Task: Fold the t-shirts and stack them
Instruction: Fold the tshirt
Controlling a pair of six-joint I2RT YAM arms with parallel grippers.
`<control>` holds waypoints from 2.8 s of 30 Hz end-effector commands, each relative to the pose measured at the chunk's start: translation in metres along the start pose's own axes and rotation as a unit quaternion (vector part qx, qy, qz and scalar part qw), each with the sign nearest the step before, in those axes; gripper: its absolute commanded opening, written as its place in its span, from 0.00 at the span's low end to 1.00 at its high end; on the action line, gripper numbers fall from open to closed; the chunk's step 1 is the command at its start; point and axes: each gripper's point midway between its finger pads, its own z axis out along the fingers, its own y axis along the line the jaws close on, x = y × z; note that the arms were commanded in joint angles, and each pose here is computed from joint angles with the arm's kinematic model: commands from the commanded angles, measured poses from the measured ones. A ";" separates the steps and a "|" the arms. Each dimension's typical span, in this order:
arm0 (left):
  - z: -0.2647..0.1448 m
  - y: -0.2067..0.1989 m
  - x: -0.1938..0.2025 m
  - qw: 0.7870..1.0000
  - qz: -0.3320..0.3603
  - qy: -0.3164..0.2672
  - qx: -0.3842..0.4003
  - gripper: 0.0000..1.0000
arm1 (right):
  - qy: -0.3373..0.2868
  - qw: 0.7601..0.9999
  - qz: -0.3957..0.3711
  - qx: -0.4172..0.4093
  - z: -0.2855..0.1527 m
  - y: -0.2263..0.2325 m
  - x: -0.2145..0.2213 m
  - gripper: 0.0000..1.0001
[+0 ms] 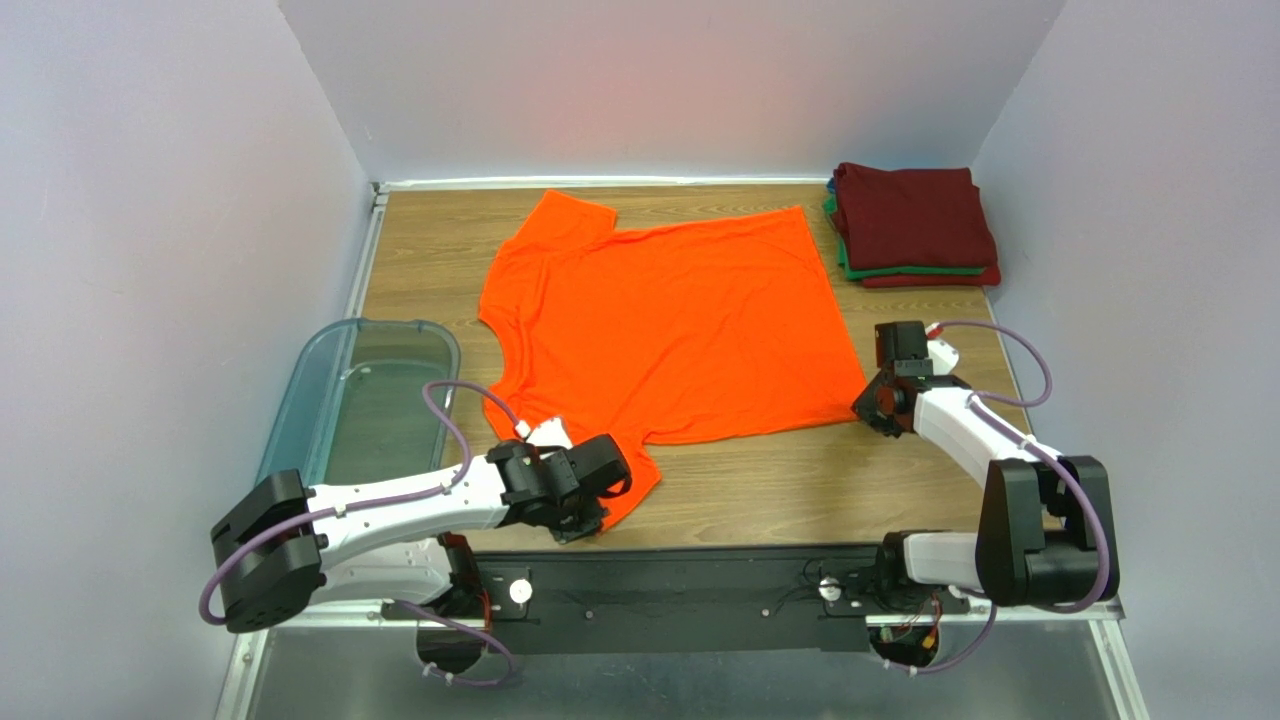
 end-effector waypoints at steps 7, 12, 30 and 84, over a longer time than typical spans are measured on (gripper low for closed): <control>0.001 0.005 0.001 1.000 -0.001 -0.004 -0.001 0.00 | -0.008 1.000 0.020 0.009 0.002 0.002 -0.009 0.35; 0.000 0.004 0.000 1.000 -0.003 -0.005 0.004 0.00 | -0.011 0.999 0.026 0.018 0.005 0.001 -0.012 0.38; -0.011 0.009 0.003 1.000 -0.001 0.008 -0.004 0.00 | 0.014 0.999 0.039 0.006 -0.024 -0.023 0.020 0.02; -0.105 -0.100 -0.255 0.923 0.030 -0.364 0.120 0.00 | -0.008 0.983 -0.071 -0.167 -0.062 0.098 -0.078 0.01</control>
